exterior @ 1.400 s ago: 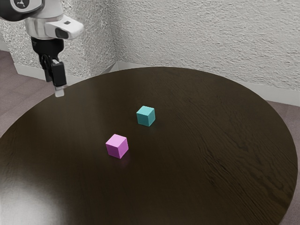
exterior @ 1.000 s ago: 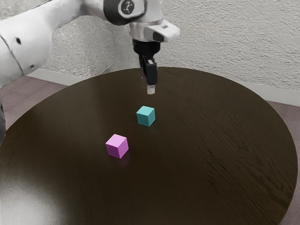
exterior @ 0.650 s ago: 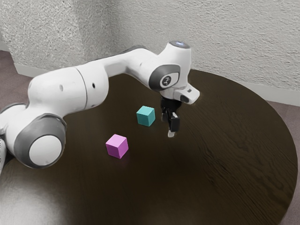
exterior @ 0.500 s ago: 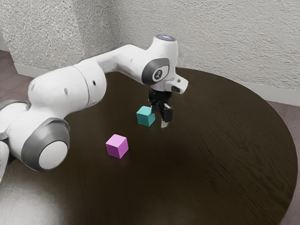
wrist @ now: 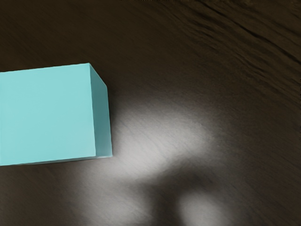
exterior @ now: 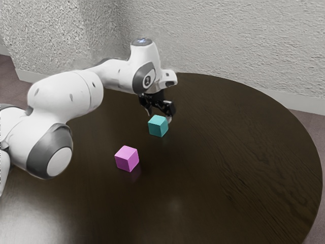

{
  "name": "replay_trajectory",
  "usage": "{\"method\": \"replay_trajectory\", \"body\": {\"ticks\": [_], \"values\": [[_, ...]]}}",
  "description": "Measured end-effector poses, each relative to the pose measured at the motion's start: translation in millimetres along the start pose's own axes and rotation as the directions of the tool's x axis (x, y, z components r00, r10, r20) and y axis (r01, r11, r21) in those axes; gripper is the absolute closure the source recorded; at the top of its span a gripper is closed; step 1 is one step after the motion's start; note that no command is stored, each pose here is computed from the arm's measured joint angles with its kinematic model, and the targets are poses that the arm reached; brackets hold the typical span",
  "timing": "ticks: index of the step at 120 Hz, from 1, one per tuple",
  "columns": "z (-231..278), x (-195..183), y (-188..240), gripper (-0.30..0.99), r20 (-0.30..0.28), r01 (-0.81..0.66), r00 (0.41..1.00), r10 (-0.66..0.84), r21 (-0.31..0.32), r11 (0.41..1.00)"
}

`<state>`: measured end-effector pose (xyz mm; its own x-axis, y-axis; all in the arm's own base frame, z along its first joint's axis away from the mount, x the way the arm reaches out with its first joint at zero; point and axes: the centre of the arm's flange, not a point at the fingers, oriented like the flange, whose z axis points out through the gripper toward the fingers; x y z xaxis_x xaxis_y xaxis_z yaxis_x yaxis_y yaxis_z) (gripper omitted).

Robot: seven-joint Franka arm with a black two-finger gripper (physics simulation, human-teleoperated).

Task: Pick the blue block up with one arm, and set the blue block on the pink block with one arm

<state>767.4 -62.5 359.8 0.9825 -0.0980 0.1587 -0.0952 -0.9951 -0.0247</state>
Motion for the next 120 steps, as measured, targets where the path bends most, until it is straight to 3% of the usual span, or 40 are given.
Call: {"method": "replay_trajectory", "body": {"ticks": [14,36,81,120], "values": [[27,1,-7,0.00,-0.050,0.048,0.998,-0.050,-0.039,0.998],[18,7,-46,0.00,-0.138,0.061,0.989,-0.062,-0.011,0.998],[46,18,-65,0.00,-0.210,0.004,0.978,-0.002,0.007,1.000],[77,14,-68,0.00,-0.227,0.020,0.973,-0.029,-0.040,0.999]]}}
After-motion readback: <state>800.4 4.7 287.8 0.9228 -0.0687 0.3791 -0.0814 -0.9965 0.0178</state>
